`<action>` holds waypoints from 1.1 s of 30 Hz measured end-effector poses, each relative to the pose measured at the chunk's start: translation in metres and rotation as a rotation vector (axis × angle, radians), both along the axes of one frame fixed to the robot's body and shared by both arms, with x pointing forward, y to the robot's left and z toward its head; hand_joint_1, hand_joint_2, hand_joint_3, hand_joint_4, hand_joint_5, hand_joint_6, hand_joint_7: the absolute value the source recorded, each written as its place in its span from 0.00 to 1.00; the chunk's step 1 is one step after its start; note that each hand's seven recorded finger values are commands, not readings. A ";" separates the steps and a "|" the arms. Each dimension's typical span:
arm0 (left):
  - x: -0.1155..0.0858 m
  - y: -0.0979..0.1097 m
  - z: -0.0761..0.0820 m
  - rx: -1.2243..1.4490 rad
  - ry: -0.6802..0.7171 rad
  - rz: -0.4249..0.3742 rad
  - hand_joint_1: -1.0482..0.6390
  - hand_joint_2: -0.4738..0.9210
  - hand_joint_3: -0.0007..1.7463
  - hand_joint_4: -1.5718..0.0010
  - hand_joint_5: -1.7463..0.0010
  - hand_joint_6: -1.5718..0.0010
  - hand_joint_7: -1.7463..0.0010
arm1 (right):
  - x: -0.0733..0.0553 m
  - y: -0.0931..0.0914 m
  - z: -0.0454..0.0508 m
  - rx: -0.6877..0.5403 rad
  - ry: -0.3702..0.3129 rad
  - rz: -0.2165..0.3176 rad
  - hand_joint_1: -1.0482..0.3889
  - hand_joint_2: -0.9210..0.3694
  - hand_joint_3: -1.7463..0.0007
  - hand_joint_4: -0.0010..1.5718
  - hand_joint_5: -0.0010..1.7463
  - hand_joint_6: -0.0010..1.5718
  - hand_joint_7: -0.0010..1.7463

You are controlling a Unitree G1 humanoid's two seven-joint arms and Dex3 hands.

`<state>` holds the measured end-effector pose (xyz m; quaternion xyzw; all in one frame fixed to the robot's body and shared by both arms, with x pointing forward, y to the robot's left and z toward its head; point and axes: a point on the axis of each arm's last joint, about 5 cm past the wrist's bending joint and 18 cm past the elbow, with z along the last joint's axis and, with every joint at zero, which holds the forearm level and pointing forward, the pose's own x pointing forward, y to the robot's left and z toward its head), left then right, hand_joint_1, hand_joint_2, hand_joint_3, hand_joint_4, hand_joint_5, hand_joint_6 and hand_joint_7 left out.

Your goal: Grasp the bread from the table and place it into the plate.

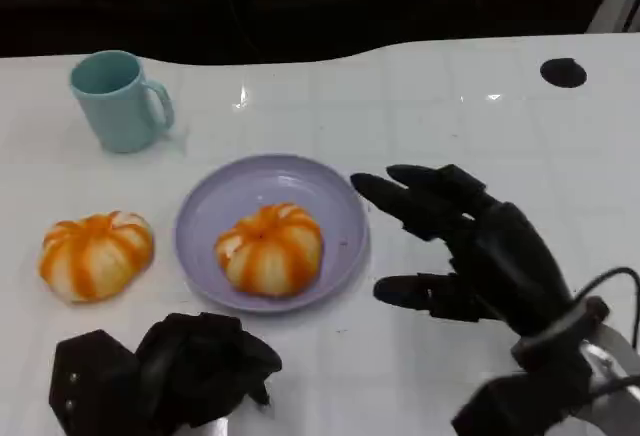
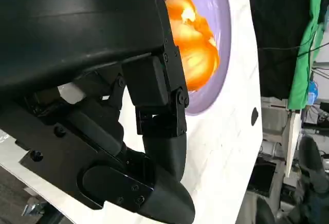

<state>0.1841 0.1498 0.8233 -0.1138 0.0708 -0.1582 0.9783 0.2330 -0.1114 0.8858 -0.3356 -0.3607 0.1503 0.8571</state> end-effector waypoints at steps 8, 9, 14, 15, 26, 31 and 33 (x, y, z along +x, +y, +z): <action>0.000 0.000 0.000 0.001 0.000 -0.001 0.00 0.79 0.15 0.43 0.13 0.04 0.76 | -0.015 -0.022 -0.0136 0.035 0.003 -0.050 0.54 0.02 0.96 0.45 0.49 0.57 0.15; 0.000 0.000 0.000 0.001 0.000 -0.002 0.00 0.79 0.15 0.43 0.13 0.04 0.76 | -0.017 -0.024 -0.0146 0.039 0.003 -0.055 0.56 0.05 0.90 0.48 0.57 0.59 0.20; 0.000 0.000 0.000 0.001 0.000 -0.002 0.00 0.79 0.15 0.43 0.13 0.04 0.76 | -0.025 -0.038 -0.0200 0.043 0.006 -0.078 0.58 0.36 0.43 0.54 0.75 0.59 0.46; 0.000 0.000 0.000 0.001 0.000 -0.002 0.00 0.79 0.15 0.43 0.13 0.04 0.76 | -0.026 -0.040 -0.0208 0.045 0.004 -0.078 0.58 0.36 0.40 0.54 0.81 0.58 0.50; 0.000 0.001 0.001 0.005 0.000 -0.004 0.00 0.79 0.15 0.43 0.13 0.04 0.76 | -0.049 -0.057 -0.0345 0.019 0.068 -0.107 0.56 0.32 0.37 0.48 1.00 0.45 0.79; -0.003 0.002 0.000 0.014 0.004 -0.002 0.01 0.79 0.15 0.43 0.13 0.04 0.76 | -0.058 -0.057 -0.0385 0.003 0.112 -0.129 0.55 0.31 0.37 0.50 1.00 0.44 0.85; -0.004 0.003 0.000 0.016 0.004 0.003 0.01 0.79 0.15 0.43 0.13 0.04 0.76 | -0.061 -0.055 -0.0408 -0.004 0.136 -0.140 0.55 0.31 0.37 0.50 1.00 0.43 0.87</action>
